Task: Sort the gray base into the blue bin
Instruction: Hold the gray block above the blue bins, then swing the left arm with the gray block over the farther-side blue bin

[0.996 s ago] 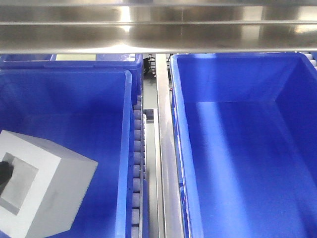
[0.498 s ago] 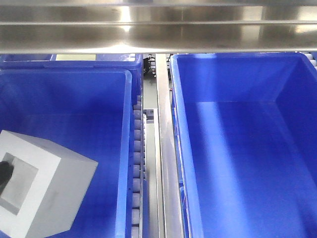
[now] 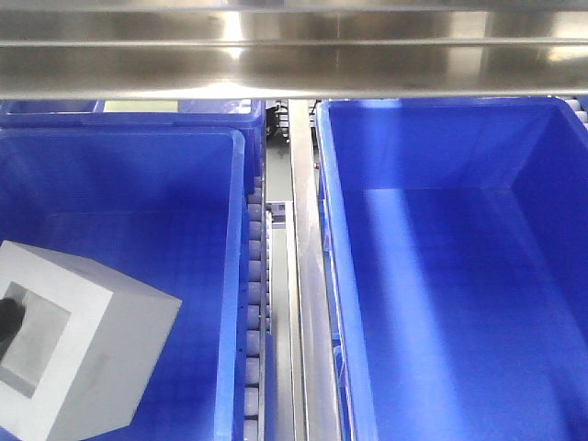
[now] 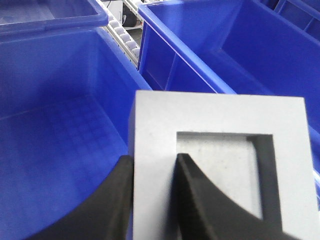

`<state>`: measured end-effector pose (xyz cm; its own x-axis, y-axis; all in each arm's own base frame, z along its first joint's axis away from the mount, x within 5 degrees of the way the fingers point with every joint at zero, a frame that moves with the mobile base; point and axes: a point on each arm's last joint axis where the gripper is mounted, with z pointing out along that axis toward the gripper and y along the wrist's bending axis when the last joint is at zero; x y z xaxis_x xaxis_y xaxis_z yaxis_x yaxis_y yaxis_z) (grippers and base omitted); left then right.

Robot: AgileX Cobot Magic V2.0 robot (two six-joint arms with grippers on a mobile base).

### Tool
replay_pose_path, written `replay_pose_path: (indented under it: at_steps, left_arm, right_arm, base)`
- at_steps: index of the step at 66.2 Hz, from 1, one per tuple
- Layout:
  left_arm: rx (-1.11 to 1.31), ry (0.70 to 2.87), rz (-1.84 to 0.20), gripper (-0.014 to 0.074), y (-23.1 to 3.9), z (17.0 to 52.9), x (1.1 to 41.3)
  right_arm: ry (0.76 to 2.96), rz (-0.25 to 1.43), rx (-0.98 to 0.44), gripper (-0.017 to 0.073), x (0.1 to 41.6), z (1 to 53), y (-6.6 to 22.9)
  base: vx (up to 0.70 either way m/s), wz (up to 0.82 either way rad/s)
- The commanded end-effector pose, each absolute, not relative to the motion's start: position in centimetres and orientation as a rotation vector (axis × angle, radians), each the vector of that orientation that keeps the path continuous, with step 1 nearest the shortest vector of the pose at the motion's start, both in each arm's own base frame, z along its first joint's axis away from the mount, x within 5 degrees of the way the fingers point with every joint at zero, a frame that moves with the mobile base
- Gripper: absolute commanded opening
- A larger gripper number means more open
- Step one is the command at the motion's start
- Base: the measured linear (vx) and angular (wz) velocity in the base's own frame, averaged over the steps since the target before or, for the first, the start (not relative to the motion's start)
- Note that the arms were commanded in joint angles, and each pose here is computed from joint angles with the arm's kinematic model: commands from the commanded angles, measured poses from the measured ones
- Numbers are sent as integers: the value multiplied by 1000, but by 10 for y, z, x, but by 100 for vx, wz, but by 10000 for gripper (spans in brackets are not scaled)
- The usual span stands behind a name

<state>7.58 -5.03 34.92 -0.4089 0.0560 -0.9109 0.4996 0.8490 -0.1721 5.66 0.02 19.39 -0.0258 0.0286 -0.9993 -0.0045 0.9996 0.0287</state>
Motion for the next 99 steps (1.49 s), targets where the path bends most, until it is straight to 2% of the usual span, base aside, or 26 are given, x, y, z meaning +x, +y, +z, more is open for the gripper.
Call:
replay_pose_path:
  at_steps: [1,67,99]
  left_arm:
    - [357,1827,-554,-6,-51,367,78]
    - [356,1833,-560,-6,-51,367,78]
    - [480,1815,-839,-6,-85,366,103]
  right_arm:
    - [1505,15,9,-4,56,203,0]
    - [1505,15,9,-4,56,203,0]
    - [1505,15,9,-4,56,203,0]
  base:
    - [0,0]
    - [0,0]
    - [0,0]
